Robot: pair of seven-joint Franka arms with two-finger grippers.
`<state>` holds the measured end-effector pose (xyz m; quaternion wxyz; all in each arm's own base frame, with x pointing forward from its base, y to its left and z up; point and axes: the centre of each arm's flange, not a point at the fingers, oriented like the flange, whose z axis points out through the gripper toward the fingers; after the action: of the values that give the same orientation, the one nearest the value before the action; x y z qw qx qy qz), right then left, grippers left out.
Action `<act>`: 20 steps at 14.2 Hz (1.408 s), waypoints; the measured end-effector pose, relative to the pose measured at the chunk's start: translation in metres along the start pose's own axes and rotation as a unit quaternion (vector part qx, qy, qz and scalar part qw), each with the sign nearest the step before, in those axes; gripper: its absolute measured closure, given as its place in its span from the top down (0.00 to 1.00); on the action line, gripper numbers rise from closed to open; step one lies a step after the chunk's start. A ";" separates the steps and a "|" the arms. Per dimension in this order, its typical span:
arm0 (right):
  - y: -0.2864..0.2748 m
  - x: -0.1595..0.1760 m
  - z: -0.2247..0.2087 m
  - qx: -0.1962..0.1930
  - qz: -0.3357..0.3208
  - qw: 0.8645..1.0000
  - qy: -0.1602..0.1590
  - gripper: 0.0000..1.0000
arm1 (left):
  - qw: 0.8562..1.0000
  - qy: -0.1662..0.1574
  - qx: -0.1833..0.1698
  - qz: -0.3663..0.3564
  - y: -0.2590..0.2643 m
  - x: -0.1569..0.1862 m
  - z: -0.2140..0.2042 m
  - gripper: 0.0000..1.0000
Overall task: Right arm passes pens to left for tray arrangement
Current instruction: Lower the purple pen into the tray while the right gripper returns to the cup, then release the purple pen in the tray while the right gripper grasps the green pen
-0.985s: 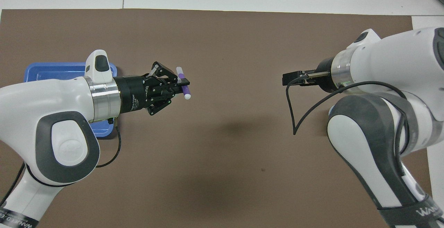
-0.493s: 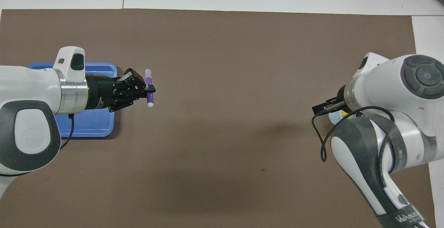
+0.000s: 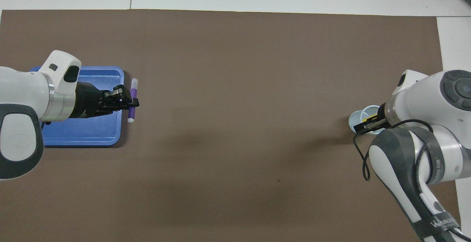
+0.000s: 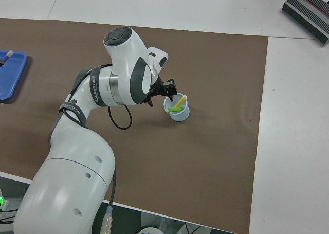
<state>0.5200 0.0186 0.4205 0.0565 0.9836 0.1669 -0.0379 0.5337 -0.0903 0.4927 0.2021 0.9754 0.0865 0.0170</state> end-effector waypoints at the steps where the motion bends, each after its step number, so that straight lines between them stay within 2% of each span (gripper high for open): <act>1: 0.003 -0.003 0.009 0.001 0.004 1.000 0.001 0.80 | 1.000 0.000 0.017 0.018 -0.011 0.003 -0.001 0.18; 4: 0.008 -0.009 0.025 0.004 0.011 1.000 -0.003 0.80 | 0.996 -0.005 0.065 0.064 -0.039 0.013 0.004 0.18; 7: 0.010 -0.011 0.029 0.005 0.019 1.000 -0.006 0.70 | 0.990 -0.017 0.102 0.098 -0.069 0.025 0.015 0.18; 9: 0.011 -0.012 0.031 0.006 0.023 1.000 -0.008 0.68 | 0.988 -0.017 0.110 0.105 -0.085 0.033 0.021 0.18; 11: 0.013 -0.013 0.033 0.006 0.026 1.000 -0.009 0.60 | 0.987 -0.013 0.118 0.111 -0.094 0.039 0.025 0.18; 17: 0.018 -0.017 0.038 0.007 0.031 0.999 -0.008 0.60 | 0.984 -0.008 0.128 0.121 -0.119 0.057 0.055 0.18; 18: 0.018 -0.017 0.039 0.007 0.031 0.999 -0.008 0.53 | 0.984 -0.008 0.129 0.122 -0.123 0.059 0.061 0.18; 19: 0.018 -0.017 0.039 0.007 0.031 0.999 -0.008 0.41 | 0.983 -0.008 0.136 0.125 -0.130 0.062 0.067 0.18; 20: 0.018 -0.017 0.039 0.007 0.031 0.999 -0.008 0.40 | 0.981 -0.008 0.145 0.127 -0.137 0.065 0.072 0.18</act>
<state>0.5081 -0.0082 0.3854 0.0520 0.9884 0.1356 -0.0452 0.5808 0.0169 0.3719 0.0553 0.9975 -0.0385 0.0219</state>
